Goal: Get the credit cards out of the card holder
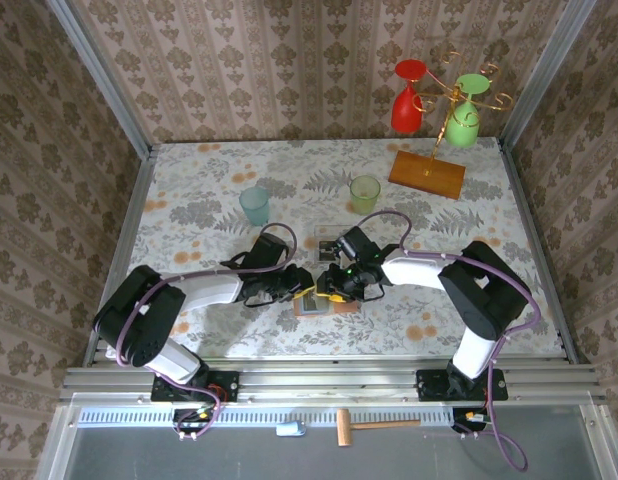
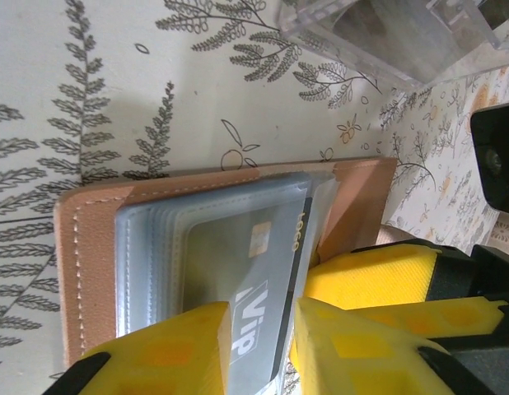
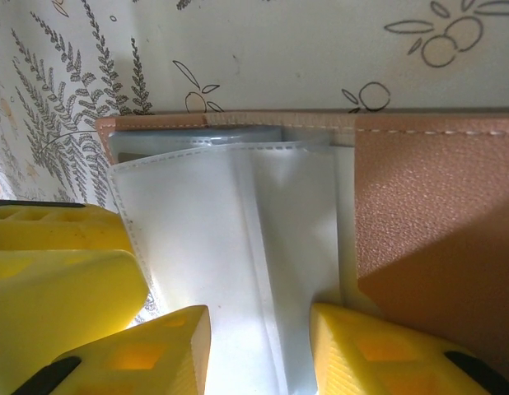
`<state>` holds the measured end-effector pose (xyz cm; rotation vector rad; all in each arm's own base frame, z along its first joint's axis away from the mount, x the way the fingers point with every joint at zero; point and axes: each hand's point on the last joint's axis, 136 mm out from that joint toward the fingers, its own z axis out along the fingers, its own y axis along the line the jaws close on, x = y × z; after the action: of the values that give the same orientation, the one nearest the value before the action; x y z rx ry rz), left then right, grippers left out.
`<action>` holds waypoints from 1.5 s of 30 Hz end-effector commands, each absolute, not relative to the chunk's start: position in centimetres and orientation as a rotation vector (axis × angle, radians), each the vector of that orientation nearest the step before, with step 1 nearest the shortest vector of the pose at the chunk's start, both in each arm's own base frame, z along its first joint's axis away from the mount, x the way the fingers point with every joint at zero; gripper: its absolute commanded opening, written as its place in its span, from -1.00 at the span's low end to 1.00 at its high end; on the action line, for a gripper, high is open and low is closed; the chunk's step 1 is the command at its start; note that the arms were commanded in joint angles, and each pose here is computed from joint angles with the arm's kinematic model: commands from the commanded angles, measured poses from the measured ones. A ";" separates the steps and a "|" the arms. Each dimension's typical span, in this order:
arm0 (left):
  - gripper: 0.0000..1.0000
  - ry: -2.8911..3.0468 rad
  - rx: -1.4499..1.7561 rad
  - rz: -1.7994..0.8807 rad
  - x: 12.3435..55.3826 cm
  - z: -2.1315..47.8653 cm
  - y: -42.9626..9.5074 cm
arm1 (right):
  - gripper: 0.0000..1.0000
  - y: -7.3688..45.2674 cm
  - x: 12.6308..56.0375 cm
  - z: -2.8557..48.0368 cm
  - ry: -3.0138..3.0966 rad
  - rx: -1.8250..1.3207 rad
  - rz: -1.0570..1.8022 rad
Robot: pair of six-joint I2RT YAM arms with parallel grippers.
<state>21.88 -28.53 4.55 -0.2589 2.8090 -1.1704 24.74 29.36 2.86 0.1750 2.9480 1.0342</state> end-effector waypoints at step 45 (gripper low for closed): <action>-0.28 2.779 -0.247 -1.350 21.9 4.8 -31.7 | -0.70 26.6 24.7 3.4 2.875 0.309 1.069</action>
<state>22.09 -31.07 4.60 -0.2705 2.7763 -1.3197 24.54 26.80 2.75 0.2952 2.9022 1.0523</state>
